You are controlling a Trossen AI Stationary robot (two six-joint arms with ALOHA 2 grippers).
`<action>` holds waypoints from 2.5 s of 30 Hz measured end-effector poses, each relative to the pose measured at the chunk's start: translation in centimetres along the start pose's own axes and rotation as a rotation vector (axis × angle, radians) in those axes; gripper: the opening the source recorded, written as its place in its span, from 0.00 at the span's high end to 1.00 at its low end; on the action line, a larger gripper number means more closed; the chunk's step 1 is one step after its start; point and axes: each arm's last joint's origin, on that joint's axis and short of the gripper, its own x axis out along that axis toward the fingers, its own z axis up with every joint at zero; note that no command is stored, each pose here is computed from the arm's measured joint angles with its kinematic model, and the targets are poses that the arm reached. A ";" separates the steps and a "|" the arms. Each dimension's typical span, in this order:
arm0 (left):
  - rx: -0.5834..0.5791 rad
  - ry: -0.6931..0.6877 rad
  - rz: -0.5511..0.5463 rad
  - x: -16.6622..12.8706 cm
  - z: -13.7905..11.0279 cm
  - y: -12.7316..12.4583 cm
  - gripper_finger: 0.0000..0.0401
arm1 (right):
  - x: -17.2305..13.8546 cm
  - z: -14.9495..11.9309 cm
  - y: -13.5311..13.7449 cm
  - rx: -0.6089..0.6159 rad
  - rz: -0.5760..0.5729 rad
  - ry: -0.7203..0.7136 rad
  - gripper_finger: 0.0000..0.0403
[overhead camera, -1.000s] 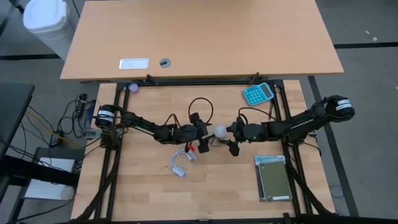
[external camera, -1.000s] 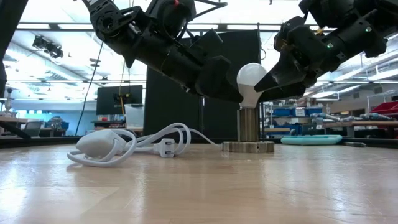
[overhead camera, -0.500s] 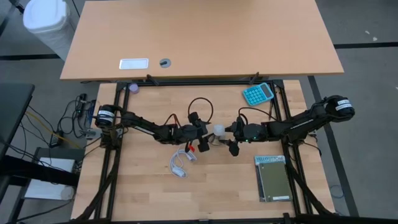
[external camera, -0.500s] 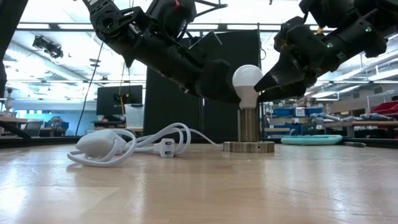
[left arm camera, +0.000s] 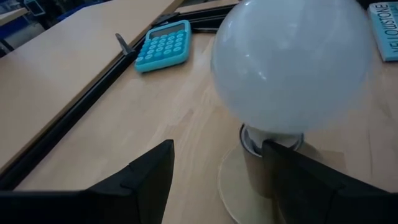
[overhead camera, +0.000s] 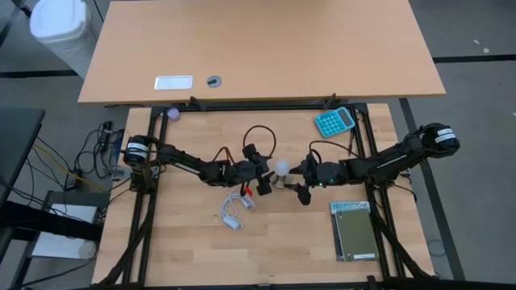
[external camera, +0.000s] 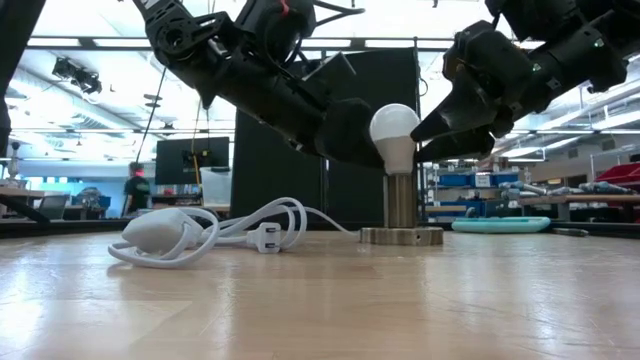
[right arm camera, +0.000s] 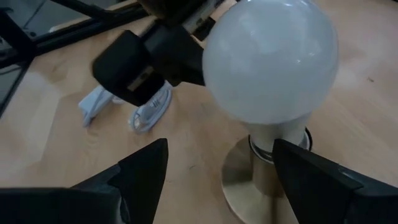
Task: Screw lightbulb
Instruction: Insert the lightbulb into the socket
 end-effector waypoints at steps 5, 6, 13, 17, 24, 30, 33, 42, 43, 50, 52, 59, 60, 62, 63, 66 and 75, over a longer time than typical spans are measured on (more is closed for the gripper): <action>-0.006 -0.002 0.003 0.2 0.0 0.3 0.38 | -0.1 0.0 0.2 0.001 -0.012 -0.018 0.28; -0.006 -0.002 -0.004 0.2 0.0 0.4 0.38 | -0.1 0.0 0.2 0.006 -0.014 -0.017 0.28; -0.012 -0.011 -0.017 0.3 0.1 0.5 0.38 | -0.1 -0.1 0.2 0.012 -0.019 -0.007 0.28; 0.003 -0.008 -0.022 0.3 0.1 0.5 0.38 | -0.1 -0.1 0.2 0.015 -0.013 -0.002 0.28; 0.031 -0.017 -0.028 0.3 0.1 0.5 0.38 | 0.4 -0.7 0.2 0.014 -0.023 0.024 0.28; 0.035 -0.020 -0.043 0.3 0.2 0.4 0.38 | 0.9 -1.3 0.3 0.005 -0.034 0.036 0.28; 0.043 -0.002 -0.044 0.3 0.0 0.4 0.38 | 0.9 -1.1 0.6 -0.013 -0.034 0.027 0.28; 0.069 0.006 -0.011 0.3 -0.1 0.5 0.38 | 1.0 -0.8 0.7 -0.049 -0.044 0.053 0.28; 0.070 0.007 -0.012 0.3 -0.1 0.5 0.38 | 1.0 -0.8 0.7 -0.049 -0.045 0.055 0.28; 0.082 0.019 -0.038 0.2 -0.3 0.4 0.38 | 1.0 -0.9 0.7 -0.060 -0.041 0.070 0.28; 0.083 0.015 -0.051 0.2 -0.2 0.2 0.38 | 1.0 -0.7 0.8 -0.068 -0.037 0.067 0.28; 0.117 0.050 -0.026 0.1 -0.6 0.2 0.38 | 1.0 -0.6 0.9 -0.105 -0.060 0.160 0.28; 0.118 0.053 -0.025 0.1 -0.6 0.2 0.38 | 0.9 -0.6 0.9 -0.111 -0.069 0.181 0.28; 0.121 0.058 -0.024 0.1 -0.6 0.2 0.38 | 0.7 -0.4 0.9 -0.122 -0.082 0.213 0.28; 0.122 0.061 -0.025 0.0 -0.6 0.3 0.38 | 0.6 -0.2 0.9 -0.126 -0.087 0.223 0.28; 0.130 0.076 -0.027 -0.3 -0.4 0.4 0.38 | 0.1 -0.1 0.7 -0.156 -0.102 0.261 0.28; 0.030 0.157 -0.190 -1.2 -1.2 0.4 0.38 | 0.3 0.9 -2.8 -0.189 -0.030 0.366 0.28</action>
